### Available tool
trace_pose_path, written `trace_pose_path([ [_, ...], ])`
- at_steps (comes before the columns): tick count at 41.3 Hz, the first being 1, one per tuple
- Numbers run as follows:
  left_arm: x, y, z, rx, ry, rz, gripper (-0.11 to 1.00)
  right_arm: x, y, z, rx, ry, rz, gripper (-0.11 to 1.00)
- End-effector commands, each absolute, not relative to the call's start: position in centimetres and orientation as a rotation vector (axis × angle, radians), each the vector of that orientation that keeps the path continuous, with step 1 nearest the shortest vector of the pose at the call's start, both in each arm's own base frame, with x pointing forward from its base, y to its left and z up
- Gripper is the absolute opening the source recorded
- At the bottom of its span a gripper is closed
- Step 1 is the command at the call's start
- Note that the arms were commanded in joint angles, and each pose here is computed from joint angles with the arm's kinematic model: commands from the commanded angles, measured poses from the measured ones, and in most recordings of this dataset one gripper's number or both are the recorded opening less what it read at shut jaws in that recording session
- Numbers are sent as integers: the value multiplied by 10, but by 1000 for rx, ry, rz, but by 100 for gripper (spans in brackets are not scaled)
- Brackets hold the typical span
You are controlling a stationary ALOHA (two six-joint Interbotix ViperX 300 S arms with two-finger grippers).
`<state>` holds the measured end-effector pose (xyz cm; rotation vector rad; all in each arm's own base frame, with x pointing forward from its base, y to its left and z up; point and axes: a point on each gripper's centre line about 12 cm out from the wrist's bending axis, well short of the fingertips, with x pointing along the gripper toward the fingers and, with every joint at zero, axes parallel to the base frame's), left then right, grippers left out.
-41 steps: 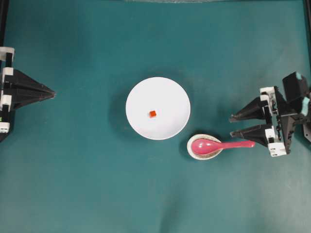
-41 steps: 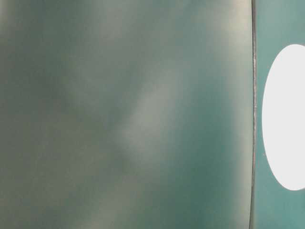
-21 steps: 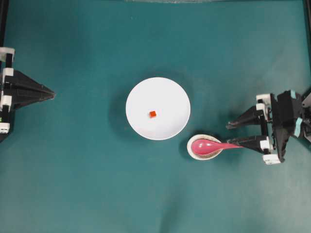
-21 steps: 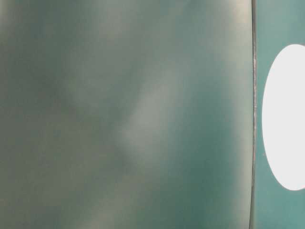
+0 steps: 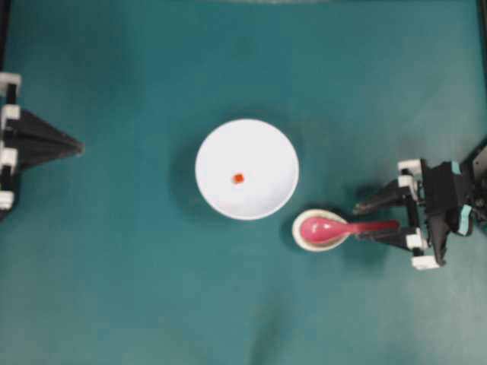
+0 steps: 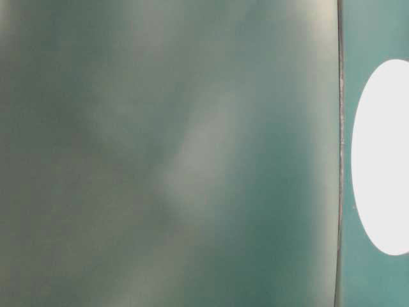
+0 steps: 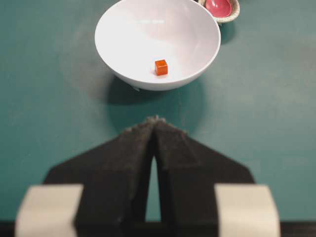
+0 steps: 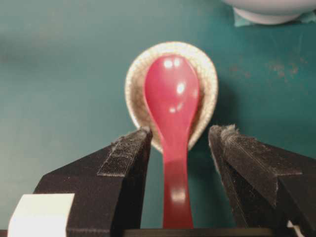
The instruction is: Grip the spoon and scoop the red block from the bowl with right arm.
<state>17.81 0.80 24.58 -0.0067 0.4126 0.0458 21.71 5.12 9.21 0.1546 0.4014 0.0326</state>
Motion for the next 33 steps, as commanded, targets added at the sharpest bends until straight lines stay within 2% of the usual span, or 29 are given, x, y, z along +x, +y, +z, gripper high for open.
trace_pose_path([
  [1,181,8,254,-8,394,48,0,221,53,94,145,385,36,56],
  [16,181,8,253,-10,399,48,0,216,59,79,104,460,44,56],
  [33,181,8,253,-8,400,48,0,212,57,77,102,469,34,55],
])
